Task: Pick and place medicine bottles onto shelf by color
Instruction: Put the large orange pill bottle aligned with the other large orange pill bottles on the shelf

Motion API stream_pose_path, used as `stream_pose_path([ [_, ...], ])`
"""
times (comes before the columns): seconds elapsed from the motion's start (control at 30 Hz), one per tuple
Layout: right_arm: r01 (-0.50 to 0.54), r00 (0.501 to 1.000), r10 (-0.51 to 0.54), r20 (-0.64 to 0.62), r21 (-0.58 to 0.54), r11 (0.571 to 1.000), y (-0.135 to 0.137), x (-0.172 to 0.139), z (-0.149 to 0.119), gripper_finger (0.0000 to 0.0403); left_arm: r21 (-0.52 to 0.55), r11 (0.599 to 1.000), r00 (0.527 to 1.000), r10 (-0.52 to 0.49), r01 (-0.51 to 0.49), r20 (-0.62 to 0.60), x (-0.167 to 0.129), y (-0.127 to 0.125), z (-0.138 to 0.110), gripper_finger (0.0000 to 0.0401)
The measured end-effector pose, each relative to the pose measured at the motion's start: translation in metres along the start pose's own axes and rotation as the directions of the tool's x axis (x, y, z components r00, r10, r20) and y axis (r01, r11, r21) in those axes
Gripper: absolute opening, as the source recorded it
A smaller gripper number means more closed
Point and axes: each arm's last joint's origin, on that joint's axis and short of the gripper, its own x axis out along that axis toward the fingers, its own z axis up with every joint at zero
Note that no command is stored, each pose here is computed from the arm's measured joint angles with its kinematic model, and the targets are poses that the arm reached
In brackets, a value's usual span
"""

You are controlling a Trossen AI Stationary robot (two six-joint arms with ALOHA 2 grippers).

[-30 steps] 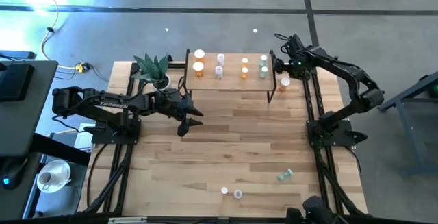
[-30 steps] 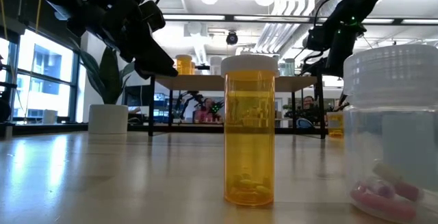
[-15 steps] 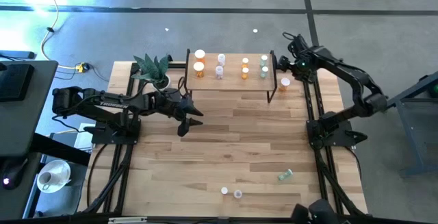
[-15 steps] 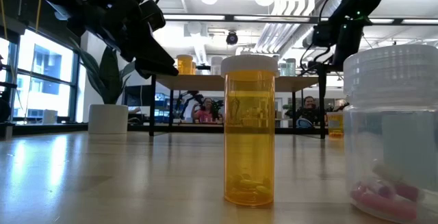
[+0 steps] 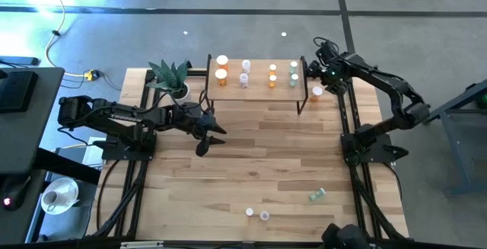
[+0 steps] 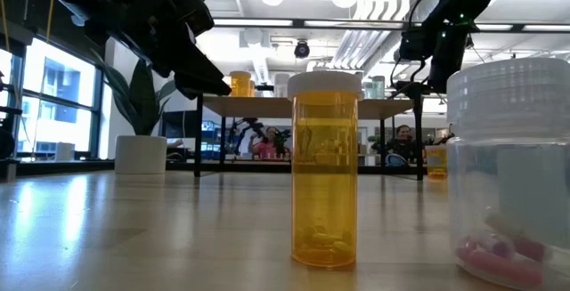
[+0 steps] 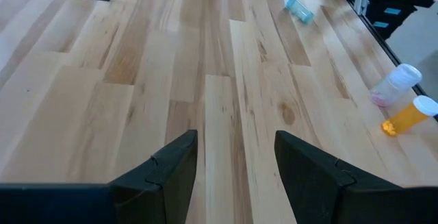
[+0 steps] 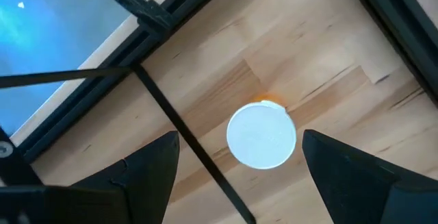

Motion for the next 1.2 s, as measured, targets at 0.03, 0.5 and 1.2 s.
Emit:
stream_pose_path([
  [0.03, -0.001, 1.000, 0.001, 0.002, 0.006, 1.000, 0.000, 0.000, 0.000, 0.0300, 0.000, 1.000, 1.000, 0.000, 0.000, 0.000, 0.000, 0.000, 0.000, 0.0186],
  [0.5, -0.003, 1.000, 0.003, -0.014, 0.012, 1.000, 0.014, 0.020, -0.004, 0.0300, -0.002, 1.000, 1.000, 0.000, 0.000, -0.008, 0.000, 0.000, -0.001, 0.0186],
  [1.2, 0.080, 0.997, -0.081, -0.012, -0.032, 0.996, 0.002, 0.024, 0.007, 0.0300, 0.009, 1.000, 1.000, 0.004, -0.004, -0.008, 0.000, 0.000, -0.001, 0.0186],
])
